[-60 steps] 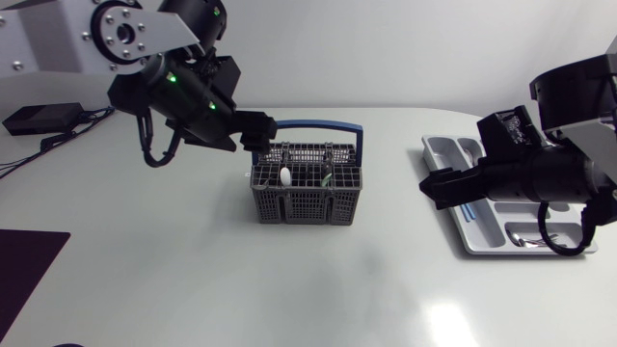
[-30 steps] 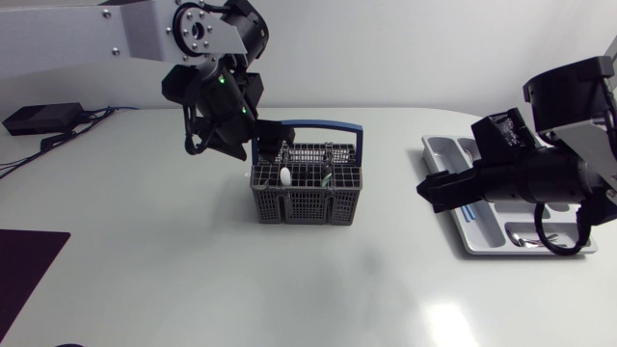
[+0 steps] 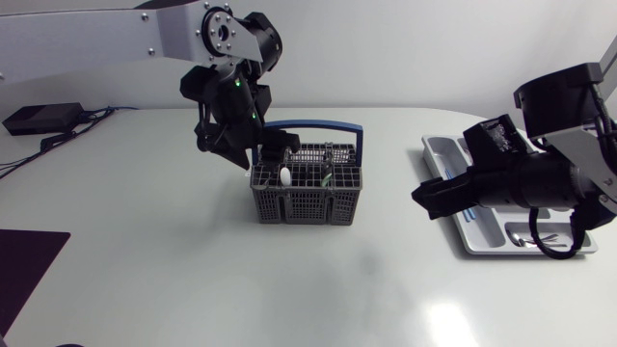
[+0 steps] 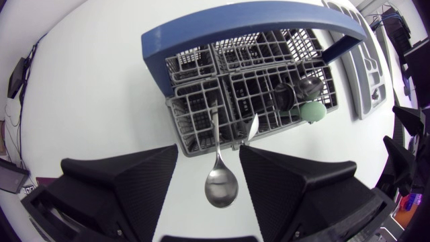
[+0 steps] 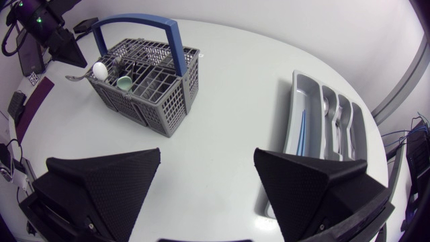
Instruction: Unload the cutlery basket into the drawer organizer.
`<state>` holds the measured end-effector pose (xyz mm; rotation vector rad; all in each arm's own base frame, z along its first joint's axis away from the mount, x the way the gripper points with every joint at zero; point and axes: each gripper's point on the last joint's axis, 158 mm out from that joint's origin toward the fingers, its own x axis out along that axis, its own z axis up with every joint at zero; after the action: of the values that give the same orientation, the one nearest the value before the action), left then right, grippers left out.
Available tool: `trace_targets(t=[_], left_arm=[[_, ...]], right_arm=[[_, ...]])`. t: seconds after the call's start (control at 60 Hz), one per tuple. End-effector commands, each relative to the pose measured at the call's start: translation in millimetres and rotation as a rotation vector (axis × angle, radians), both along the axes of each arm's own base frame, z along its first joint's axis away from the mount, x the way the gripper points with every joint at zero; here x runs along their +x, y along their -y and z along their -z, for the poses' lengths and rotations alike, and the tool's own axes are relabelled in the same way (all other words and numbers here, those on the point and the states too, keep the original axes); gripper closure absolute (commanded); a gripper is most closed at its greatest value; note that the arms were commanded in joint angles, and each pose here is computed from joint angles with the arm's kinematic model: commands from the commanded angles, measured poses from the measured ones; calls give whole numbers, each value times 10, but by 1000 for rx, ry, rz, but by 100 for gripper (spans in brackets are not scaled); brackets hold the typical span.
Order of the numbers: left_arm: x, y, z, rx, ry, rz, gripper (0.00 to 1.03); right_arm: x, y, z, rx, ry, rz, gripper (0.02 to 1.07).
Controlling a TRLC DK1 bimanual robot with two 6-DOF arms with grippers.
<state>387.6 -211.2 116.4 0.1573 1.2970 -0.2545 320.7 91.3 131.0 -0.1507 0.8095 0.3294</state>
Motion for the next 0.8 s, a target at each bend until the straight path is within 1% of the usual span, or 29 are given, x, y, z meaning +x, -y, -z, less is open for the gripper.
trace_targets(t=[0.0,0.1,0.133,0.167,0.7,0.783], left_arm=[[4,45,7,5,-18,-6,39],[-15,42,43,16,-36,-5,39],[-15,42,53,17,-39,-6,43],[-16,45,66,17,-43,-10,44],[-67,97,305,51,-104,2,44],[-65,98,302,52,-106,2,51]], right_arm=[[-64,-13,180,-21,-43,-21,7],[-71,-11,193,-22,-46,-21,7],[-76,-15,199,-22,-47,-22,7],[-76,-15,199,-22,-47,-22,7],[-105,-13,227,-24,-53,-24,7],[-108,-12,238,-24,-56,-24,7]])
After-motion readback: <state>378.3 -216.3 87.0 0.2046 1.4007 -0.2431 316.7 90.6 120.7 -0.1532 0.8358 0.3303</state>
